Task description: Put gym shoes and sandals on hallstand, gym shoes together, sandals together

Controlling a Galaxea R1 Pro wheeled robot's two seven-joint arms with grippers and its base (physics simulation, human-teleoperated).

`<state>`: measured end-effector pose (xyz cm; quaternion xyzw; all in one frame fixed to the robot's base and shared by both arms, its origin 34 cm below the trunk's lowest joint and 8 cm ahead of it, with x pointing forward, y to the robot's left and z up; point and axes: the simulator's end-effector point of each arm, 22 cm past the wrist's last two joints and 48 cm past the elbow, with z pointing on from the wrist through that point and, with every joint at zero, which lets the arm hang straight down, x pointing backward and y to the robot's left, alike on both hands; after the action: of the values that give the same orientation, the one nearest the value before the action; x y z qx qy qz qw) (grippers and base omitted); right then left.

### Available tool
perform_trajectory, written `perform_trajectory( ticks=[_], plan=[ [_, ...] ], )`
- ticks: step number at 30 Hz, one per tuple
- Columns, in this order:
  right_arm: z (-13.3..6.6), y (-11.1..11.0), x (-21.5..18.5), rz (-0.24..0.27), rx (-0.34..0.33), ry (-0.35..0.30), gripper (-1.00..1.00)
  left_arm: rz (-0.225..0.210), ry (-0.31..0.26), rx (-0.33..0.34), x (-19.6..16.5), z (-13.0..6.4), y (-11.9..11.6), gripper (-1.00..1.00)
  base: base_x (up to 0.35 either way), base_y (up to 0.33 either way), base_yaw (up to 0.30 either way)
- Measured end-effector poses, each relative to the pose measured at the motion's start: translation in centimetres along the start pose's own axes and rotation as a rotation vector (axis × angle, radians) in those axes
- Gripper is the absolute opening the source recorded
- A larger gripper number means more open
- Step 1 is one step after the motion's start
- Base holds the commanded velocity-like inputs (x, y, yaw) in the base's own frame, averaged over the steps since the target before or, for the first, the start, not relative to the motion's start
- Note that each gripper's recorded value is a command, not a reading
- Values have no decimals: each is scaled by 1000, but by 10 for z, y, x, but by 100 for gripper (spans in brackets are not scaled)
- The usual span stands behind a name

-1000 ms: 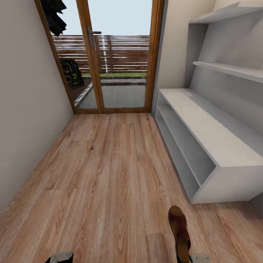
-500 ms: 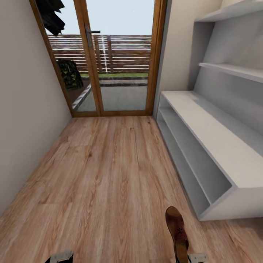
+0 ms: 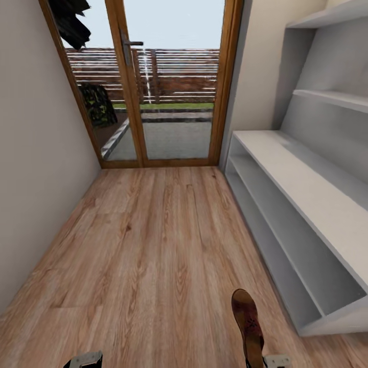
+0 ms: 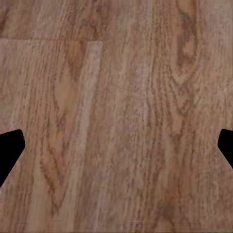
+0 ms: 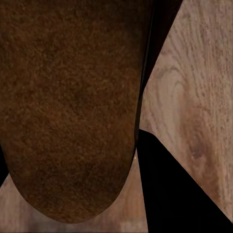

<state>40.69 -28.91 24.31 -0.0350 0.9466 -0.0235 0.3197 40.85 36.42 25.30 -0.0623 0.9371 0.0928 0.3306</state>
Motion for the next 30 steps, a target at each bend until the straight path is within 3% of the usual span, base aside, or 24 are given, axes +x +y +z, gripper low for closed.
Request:
perform_trajectory(
  ticks=[7, 30],
  plan=[
    [0, 1, -1, 0, -1, -1, -100, 0, 0, 0, 0, 0, 0, 100, 286, 202, 16],
    [0, 1, 0, 0, 0, -1, -100, 0, 0, 0, 0, 0, 0, 100, 324, 2, 268]
  ],
)
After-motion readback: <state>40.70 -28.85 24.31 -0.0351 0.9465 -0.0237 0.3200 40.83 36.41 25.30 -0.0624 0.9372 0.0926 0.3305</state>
